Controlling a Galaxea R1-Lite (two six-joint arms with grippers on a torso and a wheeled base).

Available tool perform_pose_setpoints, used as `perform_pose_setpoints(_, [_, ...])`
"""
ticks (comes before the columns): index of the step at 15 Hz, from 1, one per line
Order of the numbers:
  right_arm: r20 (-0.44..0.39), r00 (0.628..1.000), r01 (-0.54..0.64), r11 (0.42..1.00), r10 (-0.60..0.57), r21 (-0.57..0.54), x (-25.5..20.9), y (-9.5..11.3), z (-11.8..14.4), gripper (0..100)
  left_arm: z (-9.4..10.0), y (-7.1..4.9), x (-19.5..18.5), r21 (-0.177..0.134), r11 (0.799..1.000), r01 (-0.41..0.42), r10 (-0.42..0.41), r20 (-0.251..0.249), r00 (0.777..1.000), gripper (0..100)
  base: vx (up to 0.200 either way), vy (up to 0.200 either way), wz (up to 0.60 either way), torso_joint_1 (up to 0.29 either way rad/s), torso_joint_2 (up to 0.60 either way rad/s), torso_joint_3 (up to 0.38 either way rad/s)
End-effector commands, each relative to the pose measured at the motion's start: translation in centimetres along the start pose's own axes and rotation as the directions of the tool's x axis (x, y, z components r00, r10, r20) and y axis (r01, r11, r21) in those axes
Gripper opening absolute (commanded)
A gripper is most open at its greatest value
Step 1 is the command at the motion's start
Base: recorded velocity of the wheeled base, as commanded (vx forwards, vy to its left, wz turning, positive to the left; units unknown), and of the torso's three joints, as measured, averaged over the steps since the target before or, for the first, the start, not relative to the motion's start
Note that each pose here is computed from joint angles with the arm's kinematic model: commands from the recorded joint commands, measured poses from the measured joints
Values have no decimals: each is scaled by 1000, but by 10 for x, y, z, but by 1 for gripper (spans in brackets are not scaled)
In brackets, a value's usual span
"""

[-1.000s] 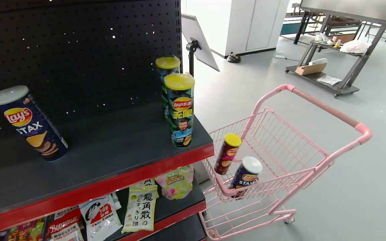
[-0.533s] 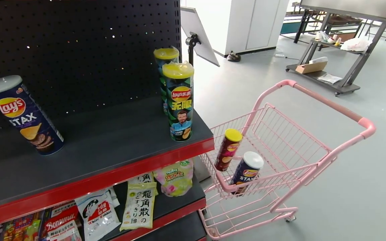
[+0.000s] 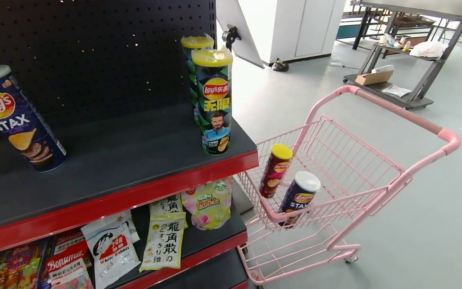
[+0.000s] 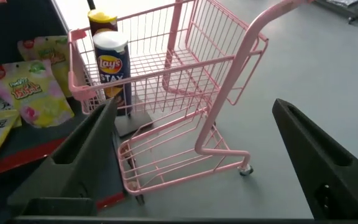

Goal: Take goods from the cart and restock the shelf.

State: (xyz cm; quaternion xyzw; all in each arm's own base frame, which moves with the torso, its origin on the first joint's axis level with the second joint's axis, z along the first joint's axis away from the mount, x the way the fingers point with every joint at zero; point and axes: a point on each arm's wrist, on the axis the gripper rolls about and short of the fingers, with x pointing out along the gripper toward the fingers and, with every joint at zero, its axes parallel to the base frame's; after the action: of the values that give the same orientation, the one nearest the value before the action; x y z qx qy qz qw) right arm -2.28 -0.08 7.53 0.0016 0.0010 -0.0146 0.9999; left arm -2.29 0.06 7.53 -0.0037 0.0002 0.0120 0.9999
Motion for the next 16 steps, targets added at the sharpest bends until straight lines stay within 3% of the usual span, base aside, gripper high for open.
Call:
perform_pose_setpoints(1, [-1, 1000, 0, 1000, 0, 0, 0, 0, 0, 100, 0, 0, 0, 0, 1000, -1, 1, -1, 1000, 100, 0, 0, 0, -173, 496, 325])
perform_pose_setpoints(12, [-1, 1000, -2, 1000, 2, -8, 0, 0, 0, 100, 0, 0, 0, 0, 1000, -1, 1, -1, 1000, 100, 0, 0, 0, -149, 523, 370])
perform_pose_setpoints(16, [-13, 1000, -17, 1000, 17, -25, 1, 0, 1, 100, 0, 0, 0, 0, 1000, -1, 1, -1, 1000, 100, 0, 0, 0, -26, 119, 94])
